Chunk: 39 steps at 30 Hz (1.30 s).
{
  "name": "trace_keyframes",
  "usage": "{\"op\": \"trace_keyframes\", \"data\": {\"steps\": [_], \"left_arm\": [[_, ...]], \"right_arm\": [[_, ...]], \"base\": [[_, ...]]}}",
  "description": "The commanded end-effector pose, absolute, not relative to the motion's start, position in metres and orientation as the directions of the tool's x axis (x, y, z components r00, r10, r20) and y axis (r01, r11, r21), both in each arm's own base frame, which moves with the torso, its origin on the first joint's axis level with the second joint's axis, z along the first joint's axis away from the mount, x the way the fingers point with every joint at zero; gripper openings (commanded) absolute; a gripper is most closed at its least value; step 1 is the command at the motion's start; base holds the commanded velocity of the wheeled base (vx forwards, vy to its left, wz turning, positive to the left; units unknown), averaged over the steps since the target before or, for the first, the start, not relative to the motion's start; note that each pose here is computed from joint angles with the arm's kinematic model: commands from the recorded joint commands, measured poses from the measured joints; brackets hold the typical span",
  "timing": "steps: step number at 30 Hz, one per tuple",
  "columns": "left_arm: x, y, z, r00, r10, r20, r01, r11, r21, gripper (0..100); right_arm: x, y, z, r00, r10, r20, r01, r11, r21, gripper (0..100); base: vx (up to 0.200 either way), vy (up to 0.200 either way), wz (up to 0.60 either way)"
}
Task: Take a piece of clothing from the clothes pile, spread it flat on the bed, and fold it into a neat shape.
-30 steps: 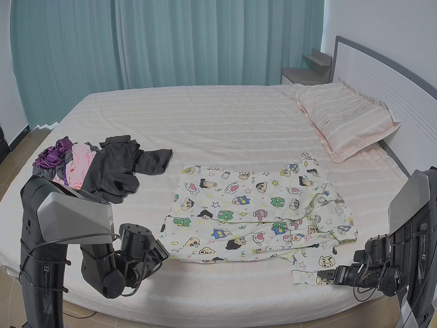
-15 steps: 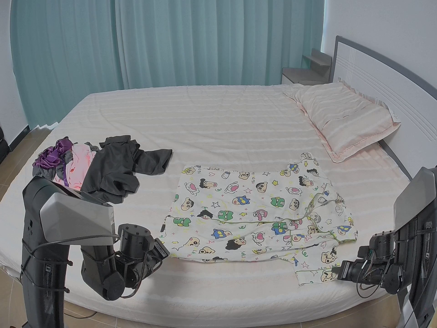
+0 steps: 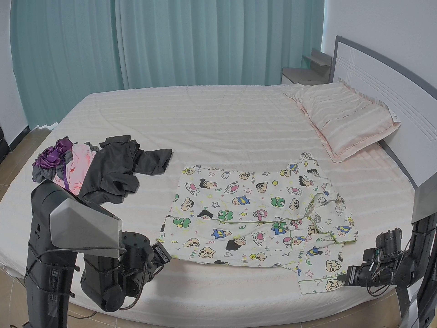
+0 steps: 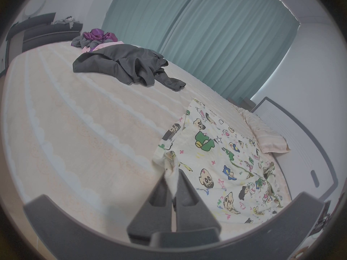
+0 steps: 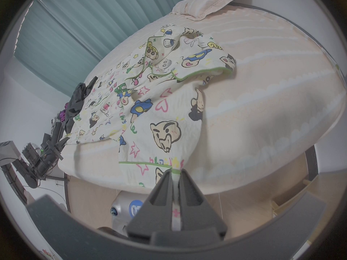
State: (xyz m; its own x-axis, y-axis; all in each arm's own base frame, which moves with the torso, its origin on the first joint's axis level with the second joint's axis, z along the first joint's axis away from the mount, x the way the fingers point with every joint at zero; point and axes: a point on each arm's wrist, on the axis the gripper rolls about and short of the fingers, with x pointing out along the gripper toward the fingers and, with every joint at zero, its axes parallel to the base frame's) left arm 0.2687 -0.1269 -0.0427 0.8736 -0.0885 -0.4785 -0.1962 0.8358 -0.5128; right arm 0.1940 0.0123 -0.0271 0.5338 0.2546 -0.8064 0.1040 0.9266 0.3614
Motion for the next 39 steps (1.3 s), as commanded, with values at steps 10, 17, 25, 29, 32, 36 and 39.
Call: {"op": "trace_keyframes", "data": {"steps": [10,17,25,29,32,36,39], "left_arm": [[0.224,-0.131,-0.051,0.81,-0.105,-0.577,-0.118,0.935,-0.335,0],[0.207,-0.126,-0.051,0.775,-0.099,-0.624,-0.077,0.966,-0.248,0],[0.186,-0.123,-0.051,0.729,-0.102,-0.677,-0.041,0.981,-0.192,0],[0.179,-0.119,-0.051,0.711,-0.09,-0.697,-0.028,0.987,-0.157,0],[0.176,-0.117,-0.051,0.702,-0.085,-0.707,-0.023,0.99,-0.142,0],[0.175,-0.118,-0.051,0.701,-0.086,-0.708,-0.021,0.99,-0.141,0],[0.174,-0.119,-0.051,0.696,-0.088,-0.712,-0.016,0.99,-0.138,0]], "right_arm": [[0.159,0.002,0.02,0.543,0.253,-0.801,0.04,0.945,0.325,0],[0.147,-0.006,0.026,0.527,0.267,-0.807,0.013,0.947,0.321,0],[0.138,-0.006,0.029,0.497,0.273,-0.823,-0.014,0.952,0.307,0],[0.135,-0.005,0.029,0.48,0.274,-0.833,-0.031,0.955,0.296,0],[0.131,-0.005,0.03,0.467,0.274,-0.841,-0.048,0.957,0.286,0],[0.128,-0.005,0.031,0.457,0.275,-0.846,-0.051,0.958,0.284,0],[0.123,-0.004,0.033,0.446,0.276,-0.851,-0.061,0.958,0.279,0]], "base": [[0.0,0.0,0.0],[0.0,0.0,0.0],[0.0,0.0,0.0],[0.0,0.0,0.0],[0.0,0.0,0.0],[0.0,0.0,0.0],[0.0,0.0,0.0]]}}
